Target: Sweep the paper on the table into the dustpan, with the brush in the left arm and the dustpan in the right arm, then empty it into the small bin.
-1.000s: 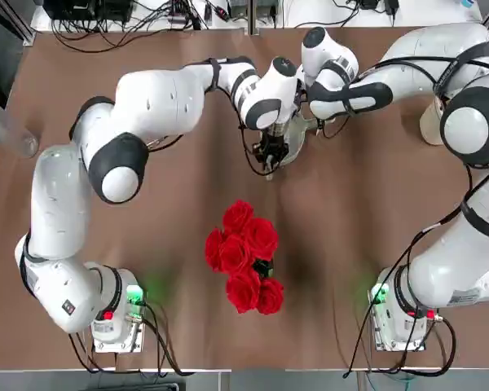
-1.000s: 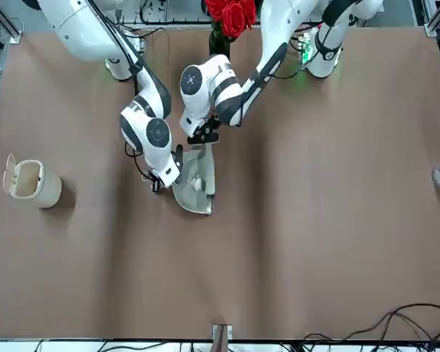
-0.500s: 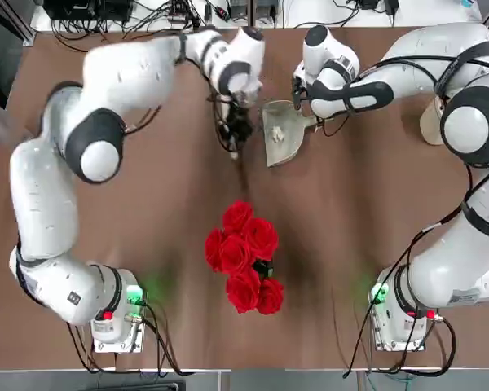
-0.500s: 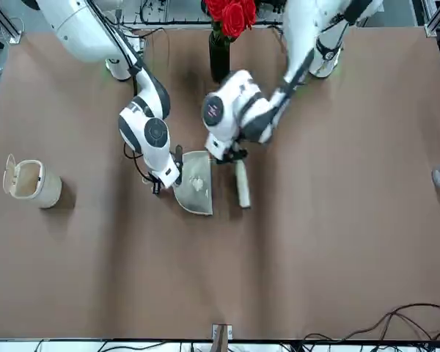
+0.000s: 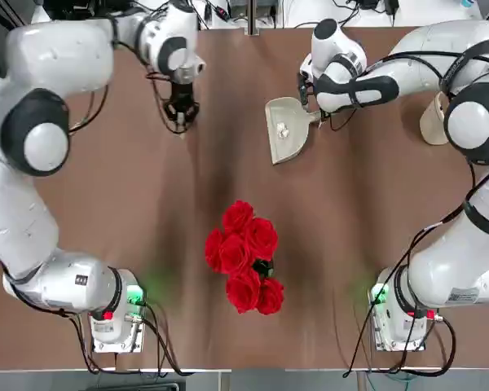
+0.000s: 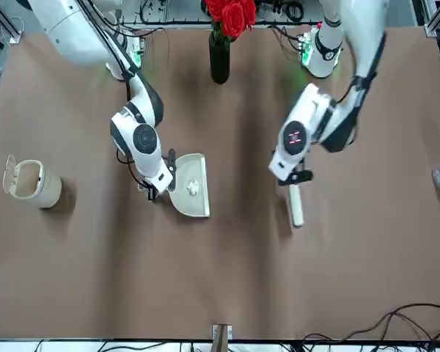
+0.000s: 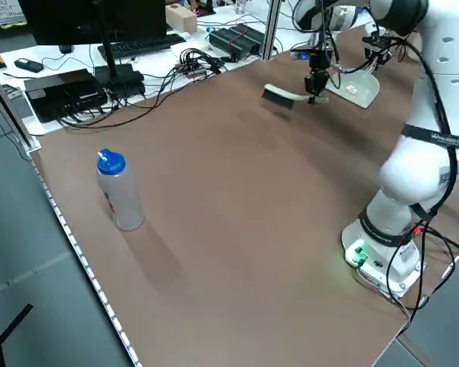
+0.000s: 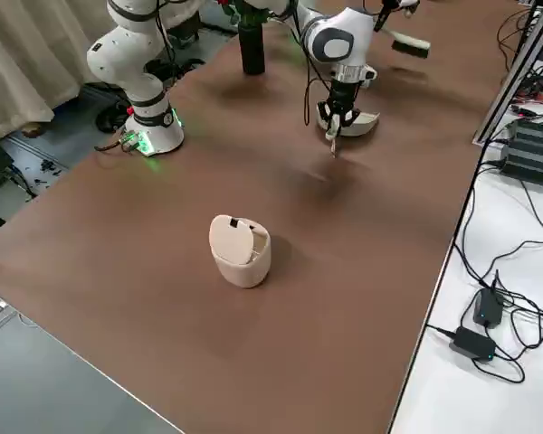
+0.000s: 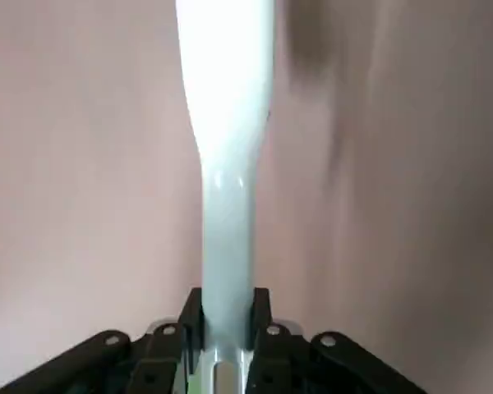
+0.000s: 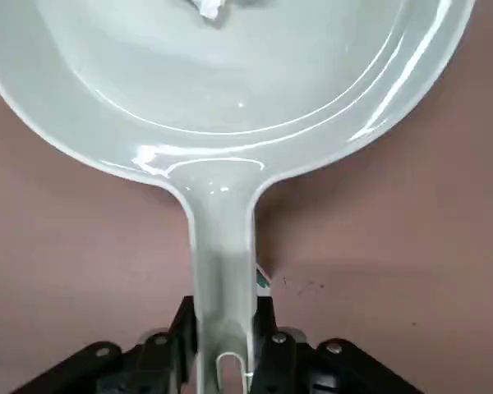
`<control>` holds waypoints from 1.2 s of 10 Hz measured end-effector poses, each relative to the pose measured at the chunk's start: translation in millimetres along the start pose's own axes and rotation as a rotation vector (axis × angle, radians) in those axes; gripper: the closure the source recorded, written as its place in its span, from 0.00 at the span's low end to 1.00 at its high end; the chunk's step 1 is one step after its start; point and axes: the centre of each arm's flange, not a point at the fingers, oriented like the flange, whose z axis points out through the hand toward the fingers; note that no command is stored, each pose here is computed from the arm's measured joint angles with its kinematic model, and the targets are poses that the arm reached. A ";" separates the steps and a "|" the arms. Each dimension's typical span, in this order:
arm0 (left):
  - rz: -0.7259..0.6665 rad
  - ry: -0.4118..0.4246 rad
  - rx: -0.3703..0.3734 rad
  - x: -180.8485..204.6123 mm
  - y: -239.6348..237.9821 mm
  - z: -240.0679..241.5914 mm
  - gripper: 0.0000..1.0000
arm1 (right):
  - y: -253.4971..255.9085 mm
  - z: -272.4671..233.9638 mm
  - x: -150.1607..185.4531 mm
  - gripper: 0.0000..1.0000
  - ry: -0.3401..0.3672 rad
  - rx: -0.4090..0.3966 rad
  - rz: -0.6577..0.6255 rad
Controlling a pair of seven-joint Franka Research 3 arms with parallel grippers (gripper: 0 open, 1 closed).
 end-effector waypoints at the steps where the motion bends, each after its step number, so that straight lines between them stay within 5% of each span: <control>1: 0.021 0.029 -0.007 -3.9 -35.4 5.9 0.73 | 2.7 -0.2 -5.3 0.67 0.018 0.013 -0.005; 5: 0.059 0.098 -0.043 -13.4 -162.1 54.5 0.73 | 20.0 -13.6 -41.1 0.67 0.106 0.045 0.005; 12: 0.142 0.073 -0.072 -21.9 -175.9 107.0 0.73 | 28.6 -108.5 -183.4 0.67 0.185 0.026 0.326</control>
